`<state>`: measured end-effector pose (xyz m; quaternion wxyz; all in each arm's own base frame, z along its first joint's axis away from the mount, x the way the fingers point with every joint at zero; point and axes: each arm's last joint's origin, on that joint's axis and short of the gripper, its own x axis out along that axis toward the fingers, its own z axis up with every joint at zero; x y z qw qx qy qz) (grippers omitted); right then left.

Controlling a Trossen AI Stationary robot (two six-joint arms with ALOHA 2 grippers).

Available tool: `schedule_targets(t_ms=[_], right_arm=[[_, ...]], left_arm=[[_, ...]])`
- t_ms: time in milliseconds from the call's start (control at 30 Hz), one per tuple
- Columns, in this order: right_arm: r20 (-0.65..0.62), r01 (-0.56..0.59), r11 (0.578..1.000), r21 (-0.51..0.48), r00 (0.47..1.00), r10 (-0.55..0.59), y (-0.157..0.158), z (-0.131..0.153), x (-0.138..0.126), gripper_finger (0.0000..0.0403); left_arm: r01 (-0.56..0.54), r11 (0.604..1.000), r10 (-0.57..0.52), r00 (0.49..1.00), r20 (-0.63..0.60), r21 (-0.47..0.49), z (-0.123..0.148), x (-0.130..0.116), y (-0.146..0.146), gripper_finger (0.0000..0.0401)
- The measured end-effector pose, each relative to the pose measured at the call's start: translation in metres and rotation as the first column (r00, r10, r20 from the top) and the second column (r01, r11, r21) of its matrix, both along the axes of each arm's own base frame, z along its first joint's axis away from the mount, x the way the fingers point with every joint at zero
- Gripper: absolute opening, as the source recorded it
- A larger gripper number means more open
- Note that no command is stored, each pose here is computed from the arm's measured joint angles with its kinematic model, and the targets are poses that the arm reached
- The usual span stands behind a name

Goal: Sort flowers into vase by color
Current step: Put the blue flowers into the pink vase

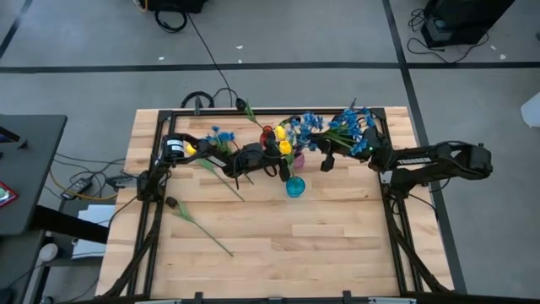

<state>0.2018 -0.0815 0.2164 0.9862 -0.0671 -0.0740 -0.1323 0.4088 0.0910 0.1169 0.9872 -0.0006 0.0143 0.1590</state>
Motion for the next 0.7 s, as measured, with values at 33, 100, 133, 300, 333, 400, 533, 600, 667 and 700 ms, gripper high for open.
schedule_targets(t_ms=[33,100,133,300,333,400,533,600,667,700], right_arm=[[0.000,0.008,1.000,0.001,1.000,-0.008,0.000,0.000,0.000,0.0035],[-0.009,0.021,1.000,0.007,1.000,-0.021,-0.001,-0.001,0.000,0.0035],[-0.013,0.023,1.000,0.009,1.000,-0.023,-0.001,-0.002,0.001,0.0036],[-0.041,0.018,0.999,0.037,0.999,-0.017,-0.002,-0.009,0.004,0.0060],[-0.046,0.018,0.999,0.041,0.999,-0.016,-0.003,-0.010,0.004,0.0067],[-0.050,0.018,0.999,0.044,0.999,-0.016,-0.003,-0.011,0.005,0.0082],[-0.040,0.018,0.999,0.040,0.999,-0.016,-0.002,-0.008,0.003,0.0117],[-0.029,0.018,0.999,0.036,0.999,-0.017,-0.002,-0.006,0.002,0.0131],[-0.026,0.021,0.999,0.035,0.999,-0.020,-0.001,-0.004,0.000,0.0142],[-0.025,0.022,0.999,0.035,0.999,-0.021,-0.001,-0.003,0.000,0.0146]], left_arm=[[0.000,1.000,0.000,1.000,0.000,0.000,0.000,0.000,0.000,0.0122],[0.000,1.000,0.000,1.000,0.000,-0.001,0.000,0.000,0.000,0.0122],[0.000,1.000,0.000,1.000,0.000,-0.001,0.000,0.000,0.000,0.0122],[0.000,1.000,0.000,1.000,0.003,-0.002,0.000,0.000,0.000,0.0122],[0.000,1.000,0.000,1.000,0.004,-0.002,0.000,0.000,0.000,0.0122],[0.000,1.000,0.000,1.000,0.004,-0.003,0.000,0.000,0.000,0.0122],[0.000,1.000,0.000,1.000,0.004,-0.003,0.000,0.000,0.000,0.0122],[0.000,1.000,0.000,1.000,0.004,-0.004,0.000,0.000,0.000,0.0122],[0.000,1.000,0.000,1.000,0.005,-0.007,0.000,0.000,0.000,0.0122],[0.000,1.000,0.000,1.000,0.005,-0.008,0.000,0.000,0.000,0.0122]])
